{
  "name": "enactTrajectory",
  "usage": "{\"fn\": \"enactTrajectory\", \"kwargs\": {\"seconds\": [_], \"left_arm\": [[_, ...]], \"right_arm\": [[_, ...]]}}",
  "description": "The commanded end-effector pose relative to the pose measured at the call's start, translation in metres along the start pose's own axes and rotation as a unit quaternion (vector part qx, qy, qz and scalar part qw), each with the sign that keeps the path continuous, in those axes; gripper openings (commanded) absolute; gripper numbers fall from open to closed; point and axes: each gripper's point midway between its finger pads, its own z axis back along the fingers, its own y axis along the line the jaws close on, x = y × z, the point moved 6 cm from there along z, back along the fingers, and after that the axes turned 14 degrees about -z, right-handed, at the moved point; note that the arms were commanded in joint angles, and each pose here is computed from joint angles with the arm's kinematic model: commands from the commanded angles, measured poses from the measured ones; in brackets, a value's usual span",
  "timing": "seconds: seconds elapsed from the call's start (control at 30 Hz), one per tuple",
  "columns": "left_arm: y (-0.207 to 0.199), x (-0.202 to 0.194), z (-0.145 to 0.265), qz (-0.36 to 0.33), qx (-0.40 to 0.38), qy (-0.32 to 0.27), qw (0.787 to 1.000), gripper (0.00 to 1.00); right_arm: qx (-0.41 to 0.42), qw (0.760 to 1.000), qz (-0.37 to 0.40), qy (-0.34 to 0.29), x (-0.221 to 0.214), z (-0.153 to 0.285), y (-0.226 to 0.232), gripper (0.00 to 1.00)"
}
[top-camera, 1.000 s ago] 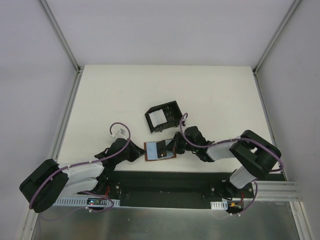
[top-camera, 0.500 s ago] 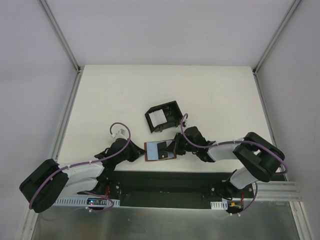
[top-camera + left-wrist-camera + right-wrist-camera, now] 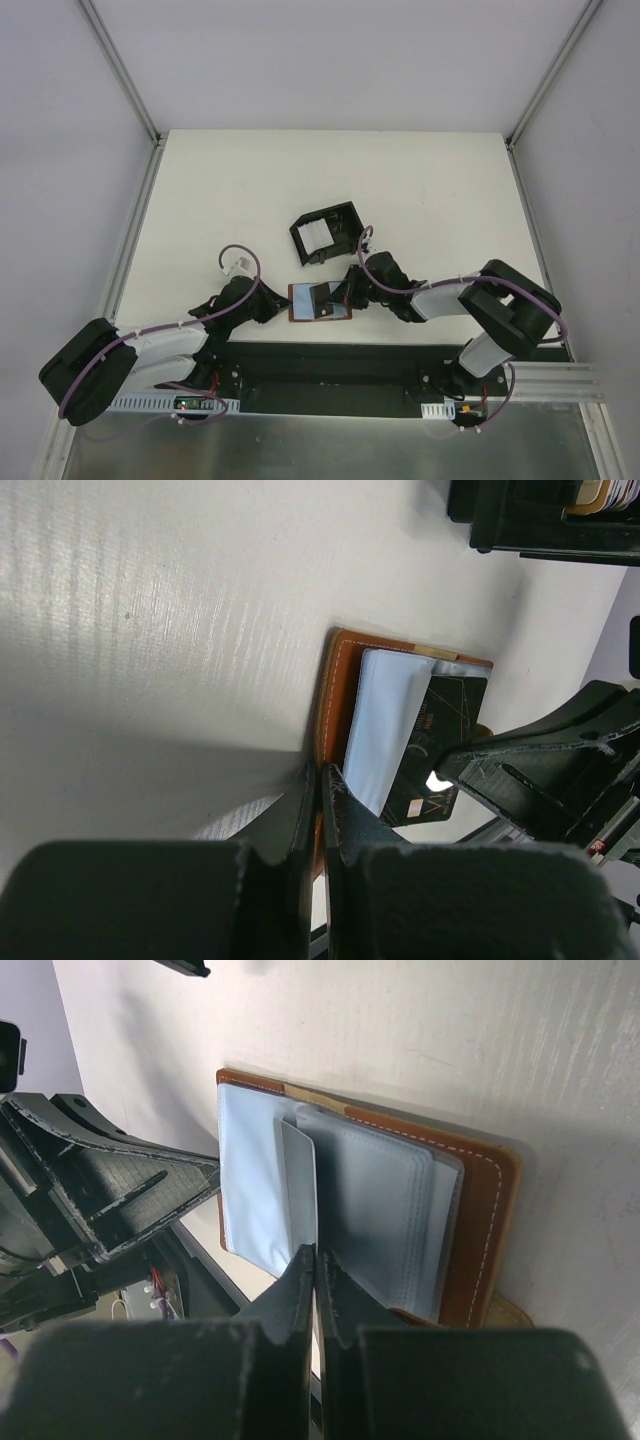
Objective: Put the credit cards into the card holder
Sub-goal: Insert the credit card into the card slot.
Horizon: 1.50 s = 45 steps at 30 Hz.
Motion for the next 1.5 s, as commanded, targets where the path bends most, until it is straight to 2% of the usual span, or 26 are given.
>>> {"fn": "enactTrajectory", "kwargs": {"seconds": [0.0, 0.27, 0.57, 0.8, 0.9, 0.97, 1.17, 1.37, 1.47], "left_arm": [[0.047, -0.026, 0.006, -0.013, 0.080, 0.042, 0.996, 0.00], [0.055, -0.031, 0.009, -0.011, 0.083, 0.047, 0.995, 0.00], [0.052, -0.030, 0.008, -0.013, 0.079, 0.047, 0.996, 0.00], [0.051, -0.030, 0.008, -0.012, 0.077, 0.049, 0.996, 0.00], [0.051, -0.029, 0.008, -0.011, 0.077, 0.046, 0.996, 0.00], [0.049, -0.029, 0.007, -0.010, 0.075, 0.046, 0.996, 0.00], [0.048, -0.029, 0.007, -0.012, 0.076, 0.048, 0.996, 0.00], [0.050, -0.029, 0.007, -0.011, 0.077, 0.046, 0.996, 0.00], [0.050, -0.029, 0.007, -0.012, 0.078, 0.045, 0.996, 0.00]], "right_arm": [[-0.020, 1.000, 0.001, -0.024, 0.007, -0.006, -0.010, 0.00], [-0.005, 0.999, 0.003, -0.046, 0.021, -0.004, -0.004, 0.01], [0.014, 1.000, -0.015, -0.013, 0.004, -0.016, 0.002, 0.01], [0.025, 0.999, -0.026, -0.021, 0.006, -0.017, 0.008, 0.01], [0.001, 1.000, -0.011, -0.014, -0.004, -0.020, 0.008, 0.06], [-0.010, 1.000, -0.003, -0.007, -0.012, -0.023, 0.011, 0.13], [-0.032, 0.999, 0.021, -0.015, -0.009, -0.025, 0.014, 0.20], [-0.096, 0.991, 0.075, -0.046, 0.001, -0.003, 0.010, 0.44], [-0.115, 0.988, 0.090, -0.043, 0.004, -0.002, 0.015, 0.48]]}}
